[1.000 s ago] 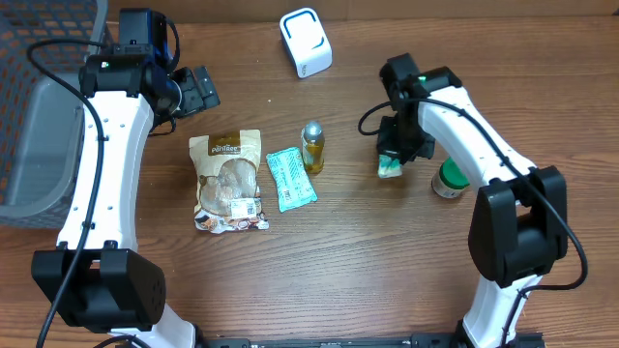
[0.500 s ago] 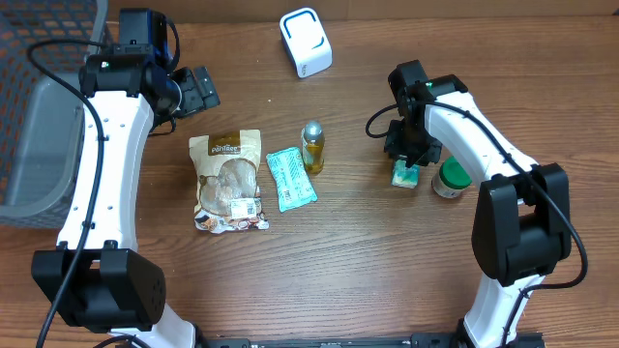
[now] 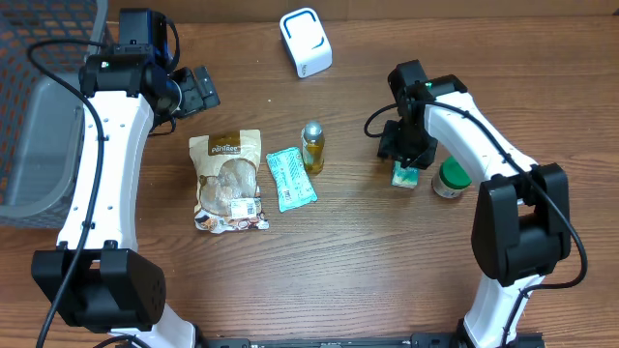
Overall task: Scan the item barcode
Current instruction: 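Carry the tissue pack right and set it down near the jar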
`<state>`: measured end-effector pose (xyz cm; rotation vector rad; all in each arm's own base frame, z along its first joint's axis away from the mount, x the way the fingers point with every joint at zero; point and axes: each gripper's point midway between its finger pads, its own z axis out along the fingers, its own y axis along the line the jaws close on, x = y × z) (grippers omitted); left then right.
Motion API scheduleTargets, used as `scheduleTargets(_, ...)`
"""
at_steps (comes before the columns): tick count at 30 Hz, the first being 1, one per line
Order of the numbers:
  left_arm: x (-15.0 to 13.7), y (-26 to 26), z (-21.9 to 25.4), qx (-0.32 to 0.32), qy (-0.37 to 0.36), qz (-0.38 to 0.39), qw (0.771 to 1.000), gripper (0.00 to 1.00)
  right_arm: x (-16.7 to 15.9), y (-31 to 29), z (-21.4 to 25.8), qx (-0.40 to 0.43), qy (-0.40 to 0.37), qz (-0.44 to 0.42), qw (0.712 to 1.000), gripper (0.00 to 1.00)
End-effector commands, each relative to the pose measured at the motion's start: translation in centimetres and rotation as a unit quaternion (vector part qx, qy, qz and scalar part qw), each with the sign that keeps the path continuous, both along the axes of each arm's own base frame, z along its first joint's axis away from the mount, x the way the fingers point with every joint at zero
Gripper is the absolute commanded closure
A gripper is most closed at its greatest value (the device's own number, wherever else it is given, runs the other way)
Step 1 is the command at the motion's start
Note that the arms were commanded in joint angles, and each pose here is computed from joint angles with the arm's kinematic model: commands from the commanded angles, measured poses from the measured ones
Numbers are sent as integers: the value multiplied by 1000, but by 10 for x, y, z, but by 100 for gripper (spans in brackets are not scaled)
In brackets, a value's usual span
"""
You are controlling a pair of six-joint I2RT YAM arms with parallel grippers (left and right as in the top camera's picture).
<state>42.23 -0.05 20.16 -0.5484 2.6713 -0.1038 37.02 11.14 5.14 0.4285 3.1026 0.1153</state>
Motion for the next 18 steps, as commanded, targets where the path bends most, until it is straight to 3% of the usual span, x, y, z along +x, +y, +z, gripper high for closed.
scheduleTargets(1,2,-1,11,2,-15,-7,1000,0,-10,23,-1,47,16,17,999,53)
scheduleTargets(7,2,-1,11,2,-15,-7,1000,0,-11,40,-2,57,8,33,998,87)
scheduleTargets(10,2,-1,11,2,-15,-7,1000,0,-11,45,-11,59,0,37,998,96)
scheduleTargets(18,2,-1,11,2,-15,-6,1000,0,-20,30,-36,47,7,25,999,96)
